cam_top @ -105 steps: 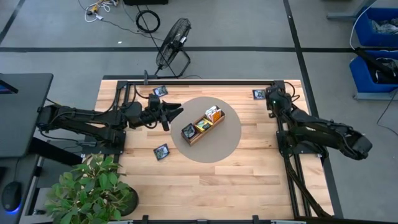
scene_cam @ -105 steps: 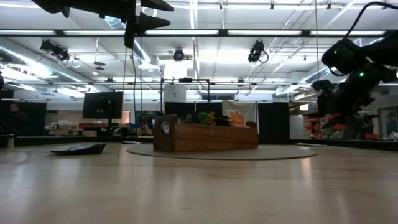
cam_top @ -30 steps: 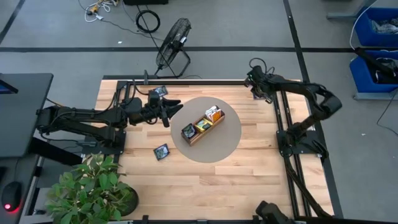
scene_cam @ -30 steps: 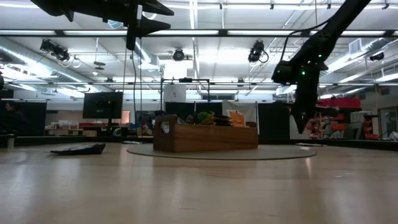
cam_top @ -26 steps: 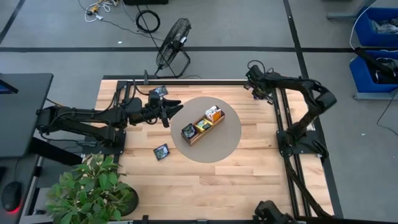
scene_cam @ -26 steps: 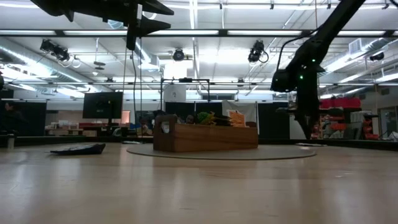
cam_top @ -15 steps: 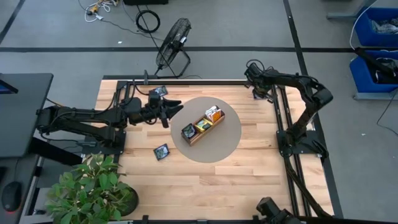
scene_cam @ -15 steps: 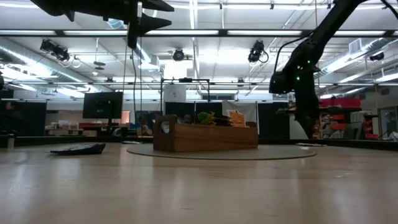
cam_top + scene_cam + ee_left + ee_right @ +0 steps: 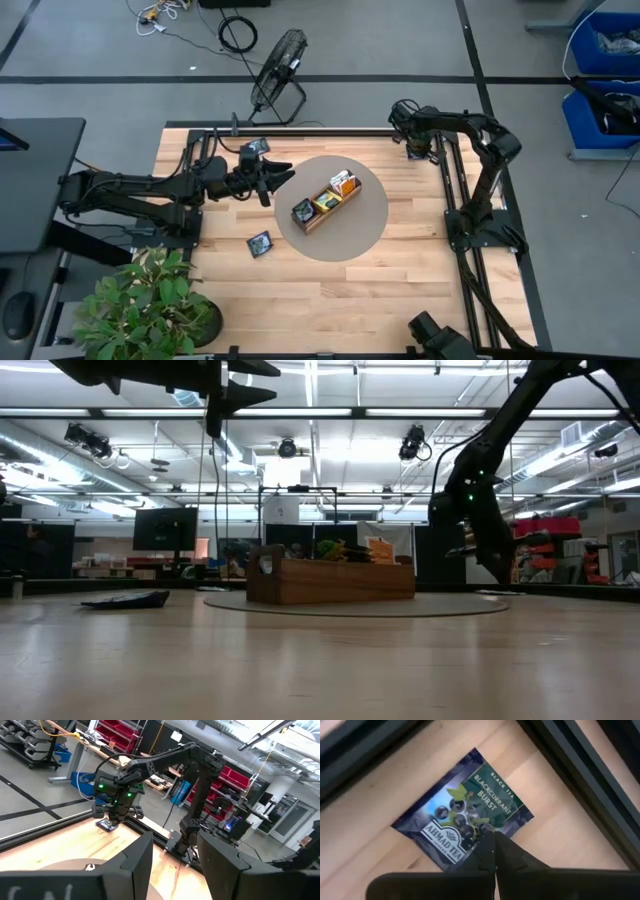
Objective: Pick & Place Tea
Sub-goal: Put the black tea bag into the left section of the wooden organizer
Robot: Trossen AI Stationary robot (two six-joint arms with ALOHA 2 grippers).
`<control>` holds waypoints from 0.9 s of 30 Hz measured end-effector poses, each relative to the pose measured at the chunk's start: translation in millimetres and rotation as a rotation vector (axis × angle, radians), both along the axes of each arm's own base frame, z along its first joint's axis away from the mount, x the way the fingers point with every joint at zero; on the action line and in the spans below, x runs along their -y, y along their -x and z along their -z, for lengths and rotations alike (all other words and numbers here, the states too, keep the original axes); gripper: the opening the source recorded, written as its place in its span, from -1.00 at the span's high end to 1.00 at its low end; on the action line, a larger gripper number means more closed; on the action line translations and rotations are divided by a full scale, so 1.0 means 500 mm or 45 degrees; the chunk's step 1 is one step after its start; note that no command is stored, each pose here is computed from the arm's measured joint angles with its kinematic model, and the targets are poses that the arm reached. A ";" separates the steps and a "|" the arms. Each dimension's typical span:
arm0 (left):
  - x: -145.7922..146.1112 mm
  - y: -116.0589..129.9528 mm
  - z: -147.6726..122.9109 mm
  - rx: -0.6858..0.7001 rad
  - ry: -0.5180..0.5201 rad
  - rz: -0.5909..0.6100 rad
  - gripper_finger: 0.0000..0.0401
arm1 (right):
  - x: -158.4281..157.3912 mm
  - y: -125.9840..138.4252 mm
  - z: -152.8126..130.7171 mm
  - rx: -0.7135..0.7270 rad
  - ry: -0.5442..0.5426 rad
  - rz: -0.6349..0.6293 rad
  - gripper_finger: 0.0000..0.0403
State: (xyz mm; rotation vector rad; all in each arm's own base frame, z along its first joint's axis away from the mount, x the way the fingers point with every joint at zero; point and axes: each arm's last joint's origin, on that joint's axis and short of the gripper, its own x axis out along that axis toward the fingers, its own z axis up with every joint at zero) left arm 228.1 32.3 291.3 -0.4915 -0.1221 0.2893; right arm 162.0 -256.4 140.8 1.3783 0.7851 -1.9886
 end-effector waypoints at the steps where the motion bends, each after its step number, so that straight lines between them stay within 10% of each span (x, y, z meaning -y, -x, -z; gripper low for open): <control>1: 0.000 0.000 0.000 0.000 0.000 0.005 0.20 | -0.001 -0.001 0.003 -0.009 -0.012 -0.005 1.00; 27: 0.004 0.008 -0.012 0.053 0.015 0.046 0.20 | 0.002 -0.031 0.026 -0.023 -0.098 -0.102 1.00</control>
